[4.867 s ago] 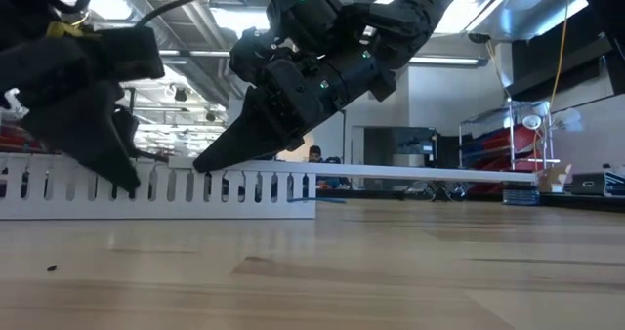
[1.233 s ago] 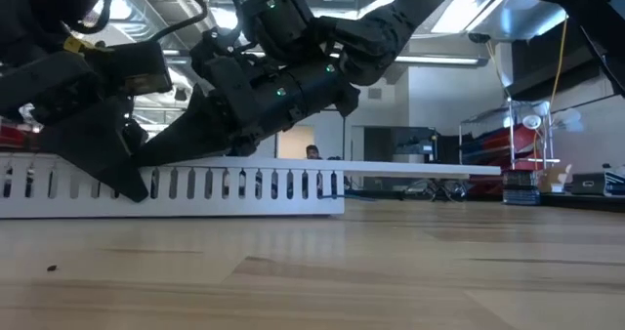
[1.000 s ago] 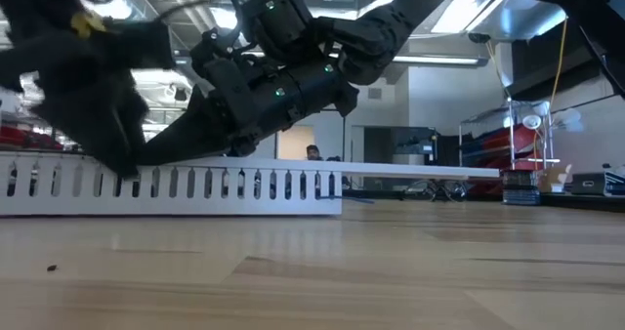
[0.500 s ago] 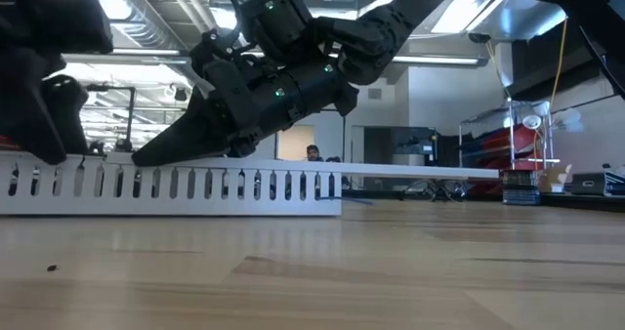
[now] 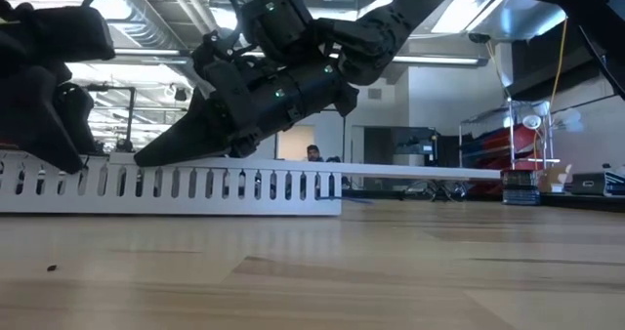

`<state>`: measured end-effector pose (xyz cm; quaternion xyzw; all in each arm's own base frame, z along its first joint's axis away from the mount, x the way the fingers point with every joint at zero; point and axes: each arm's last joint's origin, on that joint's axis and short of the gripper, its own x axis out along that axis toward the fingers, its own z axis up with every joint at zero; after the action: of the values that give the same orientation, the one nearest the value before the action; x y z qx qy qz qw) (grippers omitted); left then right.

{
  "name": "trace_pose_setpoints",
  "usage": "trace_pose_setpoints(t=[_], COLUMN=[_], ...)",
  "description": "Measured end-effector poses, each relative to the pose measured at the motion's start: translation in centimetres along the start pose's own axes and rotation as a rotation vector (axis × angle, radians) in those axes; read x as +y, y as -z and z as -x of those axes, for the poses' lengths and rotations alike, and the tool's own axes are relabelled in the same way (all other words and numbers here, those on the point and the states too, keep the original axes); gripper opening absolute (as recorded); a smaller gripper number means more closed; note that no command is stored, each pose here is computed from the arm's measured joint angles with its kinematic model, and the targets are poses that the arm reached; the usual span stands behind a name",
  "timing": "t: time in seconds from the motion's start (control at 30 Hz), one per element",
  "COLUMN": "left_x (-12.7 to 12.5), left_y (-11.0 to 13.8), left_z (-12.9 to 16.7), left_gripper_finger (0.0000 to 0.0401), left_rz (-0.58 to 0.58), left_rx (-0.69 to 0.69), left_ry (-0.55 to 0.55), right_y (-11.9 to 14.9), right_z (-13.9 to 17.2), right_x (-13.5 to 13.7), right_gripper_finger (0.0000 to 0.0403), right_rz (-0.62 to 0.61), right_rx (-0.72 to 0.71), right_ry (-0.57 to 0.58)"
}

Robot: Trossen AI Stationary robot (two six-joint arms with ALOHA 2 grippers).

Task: Ziptie cables
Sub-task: Close the white cable duct

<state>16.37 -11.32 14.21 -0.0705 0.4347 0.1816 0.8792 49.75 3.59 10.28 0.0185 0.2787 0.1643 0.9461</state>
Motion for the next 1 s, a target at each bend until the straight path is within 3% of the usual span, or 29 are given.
trace_pose_setpoints(t=[0.27, 0.43, 0.63, 1.0], left_x=[-0.2, 0.5, 0.5, 0.3], left_y=[-2.1, -2.6, -4.2, -5.1], left_z=[1.0, 0.5, 0.8, 1.0], left_gripper_finger=[0.0263, 0.0259, 0.0259, 0.0259], left_rz=[-0.139, -0.142, -0.215, -0.191], left_rx=[0.104, 0.175, 0.181, 0.137], left_ry=[-0.020, -0.014, 0.005, 0.006], right_y=[0.0, 0.0, 0.0, 0.0], right_z=[0.0, 0.0, 0.0, 0.0], right_x=[0.0, -0.1, -0.1, 0.0], right_gripper_finger=[0.0223, 0.0223, 0.0223, 0.0223], right_rz=[0.006, 0.004, 0.002, 0.009], right_rx=[-0.002, -0.005, -0.004, -0.005], right_ry=[0.008, 0.010, 0.010, -0.004])
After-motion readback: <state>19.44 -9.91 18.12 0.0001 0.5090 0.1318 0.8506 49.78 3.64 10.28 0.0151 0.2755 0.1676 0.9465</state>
